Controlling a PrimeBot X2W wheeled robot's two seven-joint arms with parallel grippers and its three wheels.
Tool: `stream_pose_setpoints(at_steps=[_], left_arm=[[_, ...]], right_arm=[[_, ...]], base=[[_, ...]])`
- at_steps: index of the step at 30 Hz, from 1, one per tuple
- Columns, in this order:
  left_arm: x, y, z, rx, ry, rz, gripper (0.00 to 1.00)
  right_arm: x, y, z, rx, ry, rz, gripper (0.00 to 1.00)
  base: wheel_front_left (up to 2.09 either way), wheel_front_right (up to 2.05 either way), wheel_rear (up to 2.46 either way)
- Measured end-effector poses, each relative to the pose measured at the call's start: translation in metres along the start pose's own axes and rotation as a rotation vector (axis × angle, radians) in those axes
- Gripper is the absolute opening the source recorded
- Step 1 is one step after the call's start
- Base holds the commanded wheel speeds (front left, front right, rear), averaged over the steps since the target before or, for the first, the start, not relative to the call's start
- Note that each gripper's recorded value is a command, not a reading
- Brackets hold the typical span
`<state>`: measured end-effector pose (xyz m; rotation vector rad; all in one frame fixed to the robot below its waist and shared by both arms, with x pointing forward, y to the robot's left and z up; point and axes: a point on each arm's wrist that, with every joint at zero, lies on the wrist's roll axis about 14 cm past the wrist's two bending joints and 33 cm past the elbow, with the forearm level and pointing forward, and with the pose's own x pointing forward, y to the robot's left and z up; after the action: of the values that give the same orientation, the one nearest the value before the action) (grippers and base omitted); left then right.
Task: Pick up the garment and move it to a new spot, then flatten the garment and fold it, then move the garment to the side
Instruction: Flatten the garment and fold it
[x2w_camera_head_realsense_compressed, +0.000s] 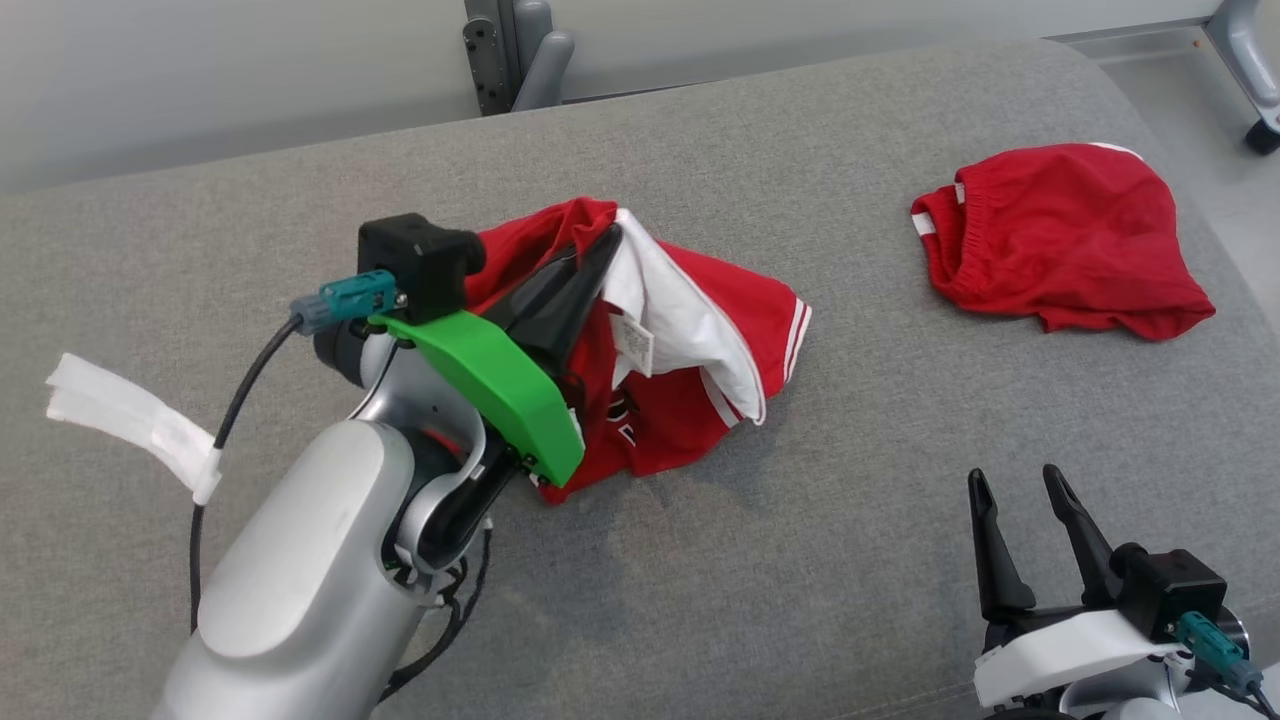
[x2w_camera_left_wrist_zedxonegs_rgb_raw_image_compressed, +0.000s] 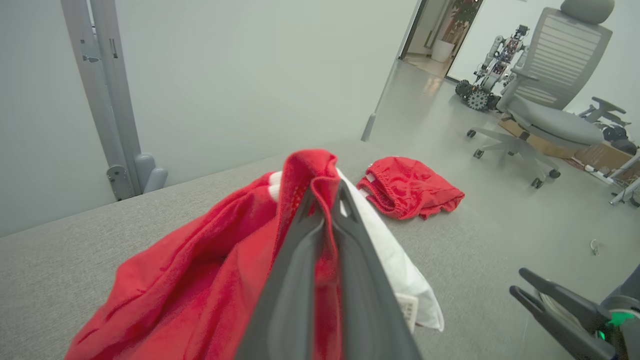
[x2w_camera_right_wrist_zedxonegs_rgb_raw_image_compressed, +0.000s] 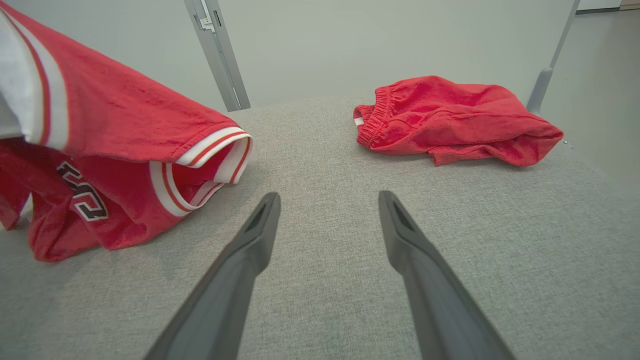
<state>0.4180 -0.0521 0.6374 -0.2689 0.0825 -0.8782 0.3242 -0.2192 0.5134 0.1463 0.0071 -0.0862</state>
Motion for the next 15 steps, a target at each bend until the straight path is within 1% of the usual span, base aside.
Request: stream_pose_setpoints(at_steps=[3,4,7,9,13,15], left_arm=[[0.002,-0.027,0.015,-0.088,0.008,-0.060,0.00],[0.003,-0.033,0.018,-0.097,0.017,-0.072,0.00],[0.004,-0.032,0.019,-0.107,0.063,-0.061,0.00],[0.009,-0.020,0.017,-0.076,0.099,-0.028,0.00],[0.024,0.024,0.006,-0.106,0.169,0.093,0.00],[0.033,0.050,0.004,-0.127,0.180,0.161,0.00]], right_arm=[[0.000,0.000,0.002,0.009,-0.006,-0.001,1.00],[0.000,0.000,0.002,0.009,-0.007,-0.003,1.00],[0.002,-0.004,0.002,0.016,-0.005,-0.014,1.00],[0.004,-0.005,0.001,0.023,-0.005,-0.021,1.00],[0.011,-0.008,0.000,0.033,0.000,-0.030,1.00],[0.016,-0.009,0.000,0.037,0.001,-0.034,1.00]], base=[[0.00,0.00,0.00],[0.00,0.00,0.00],[0.00,0.00,0.00],[0.00,0.00,0.00],[0.00,0.00,0.00],[0.00,0.00,0.00]])
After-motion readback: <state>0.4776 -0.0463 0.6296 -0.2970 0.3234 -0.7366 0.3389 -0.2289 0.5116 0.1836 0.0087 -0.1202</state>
